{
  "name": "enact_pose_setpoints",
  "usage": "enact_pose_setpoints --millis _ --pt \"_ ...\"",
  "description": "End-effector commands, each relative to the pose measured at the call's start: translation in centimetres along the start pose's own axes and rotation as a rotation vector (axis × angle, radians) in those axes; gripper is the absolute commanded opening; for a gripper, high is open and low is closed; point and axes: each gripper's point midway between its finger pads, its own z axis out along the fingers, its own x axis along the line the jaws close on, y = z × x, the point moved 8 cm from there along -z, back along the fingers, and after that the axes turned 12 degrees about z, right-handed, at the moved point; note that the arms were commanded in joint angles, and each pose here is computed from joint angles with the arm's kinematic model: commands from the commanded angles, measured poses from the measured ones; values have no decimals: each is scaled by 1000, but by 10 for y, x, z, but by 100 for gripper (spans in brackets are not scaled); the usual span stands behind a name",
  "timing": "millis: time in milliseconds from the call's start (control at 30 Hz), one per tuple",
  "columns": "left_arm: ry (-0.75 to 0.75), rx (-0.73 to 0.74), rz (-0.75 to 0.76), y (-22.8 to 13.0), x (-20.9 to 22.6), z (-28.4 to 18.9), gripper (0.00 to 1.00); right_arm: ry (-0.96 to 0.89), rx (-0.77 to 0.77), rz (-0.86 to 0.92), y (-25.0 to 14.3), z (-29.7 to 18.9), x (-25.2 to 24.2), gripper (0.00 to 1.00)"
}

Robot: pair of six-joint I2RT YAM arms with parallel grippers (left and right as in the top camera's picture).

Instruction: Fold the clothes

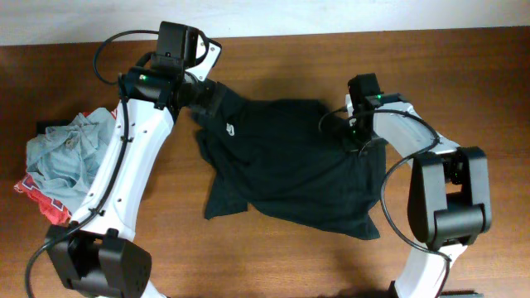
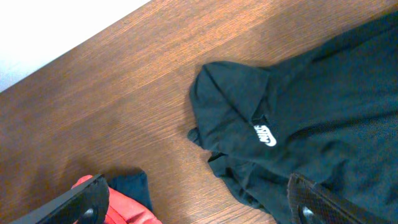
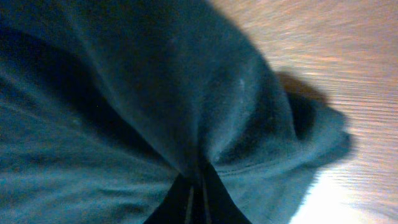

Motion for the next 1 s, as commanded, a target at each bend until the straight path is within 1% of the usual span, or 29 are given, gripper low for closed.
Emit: enact_pose_setpoints --millis 0,67,167,400,467,633,667,733,767,833,867,933,967 --pt "-3 -17 -3 1 0 -5 91 -103 -192 33 28 -59 -15 5" --pt "-3 -17 -3 1 0 -5 91 -102 -224 -14 33 -68 -15 10" --pt "-3 -17 -4 1 0 -5 91 -103 -236 -37 36 -68 -16 12" --pt "-3 -18 -4 1 0 -5 91 -104 -229 -33 35 -68 -18 12" --pt "-2 -20 -4 1 0 -5 91 -105 -221 -34 34 -68 -18 15" --pt "-2 -20 -4 1 0 -5 91 -107 -231 -8 37 -67 -24 13" --pt "-2 -20 -4 1 0 -5 91 -111 -249 19 41 -67 -33 9" --pt "-2 -20 -4 1 0 -5 91 -115 -294 62 50 -68 -47 7" --pt "-2 -21 -4 1 0 -5 91 -117 -334 92 58 -69 -56 5" --pt "0 -24 -5 2 0 -5 91 -126 -443 169 76 -74 -83 6" --pt "0 -24 -5 2 0 -5 91 -124 -480 193 82 -76 -92 4" --pt "0 -24 -5 2 0 -5 91 -81 -537 223 91 -80 -106 4" --pt "0 -24 -5 2 0 -5 91 -45 -557 229 94 -81 -111 9"
